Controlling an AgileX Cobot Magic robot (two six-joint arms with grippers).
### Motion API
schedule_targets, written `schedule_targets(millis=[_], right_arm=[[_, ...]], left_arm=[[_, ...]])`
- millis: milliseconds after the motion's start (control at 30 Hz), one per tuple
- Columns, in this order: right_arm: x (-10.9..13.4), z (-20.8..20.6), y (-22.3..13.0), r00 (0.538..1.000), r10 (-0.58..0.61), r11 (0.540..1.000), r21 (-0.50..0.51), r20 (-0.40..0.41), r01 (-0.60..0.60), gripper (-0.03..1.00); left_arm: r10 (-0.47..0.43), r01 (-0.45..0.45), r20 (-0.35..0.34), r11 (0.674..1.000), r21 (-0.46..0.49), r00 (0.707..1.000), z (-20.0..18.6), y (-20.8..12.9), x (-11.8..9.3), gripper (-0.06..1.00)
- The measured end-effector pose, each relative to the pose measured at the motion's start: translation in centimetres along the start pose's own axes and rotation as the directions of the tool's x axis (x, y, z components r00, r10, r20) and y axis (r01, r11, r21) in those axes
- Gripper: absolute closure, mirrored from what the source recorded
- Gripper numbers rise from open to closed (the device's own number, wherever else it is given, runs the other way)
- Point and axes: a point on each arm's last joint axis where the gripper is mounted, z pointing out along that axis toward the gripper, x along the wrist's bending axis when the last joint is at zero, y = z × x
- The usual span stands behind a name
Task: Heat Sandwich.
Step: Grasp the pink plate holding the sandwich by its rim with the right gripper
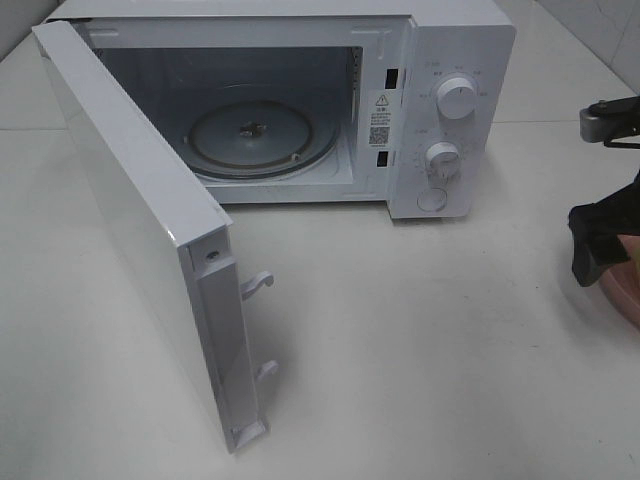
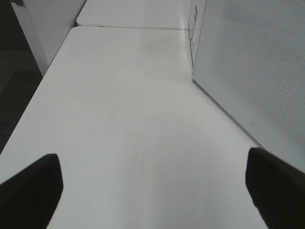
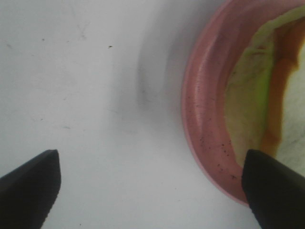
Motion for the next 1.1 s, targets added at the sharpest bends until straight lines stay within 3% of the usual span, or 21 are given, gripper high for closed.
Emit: schedule_targets(millis=[200,733,1100], right_arm=[[-0.9,1.5,0.5,1.0,0.03,1.0,0.009,0.004,-0.03,-0.02],[-0.5,8.0,1.7,1.0,0.019,0.997,0.069,-0.007,-0.018,0.01],[-0.4,9.1,1.7,1.0,0.007,0.997,0.079,-0.006,-0.007,0.08]], left_arm=[[0.0,0.0,0.0,1.0,0.0,1.0,0.0,0.0,0.0,-0.03],[0.0,0.0,0.0,1.0,0.0,1.0,0.0,0.0,0.0,-0.03],[0.0,0.0,0.0,1.0,0.0,1.0,0.0,0.0,0.0,-0.03]])
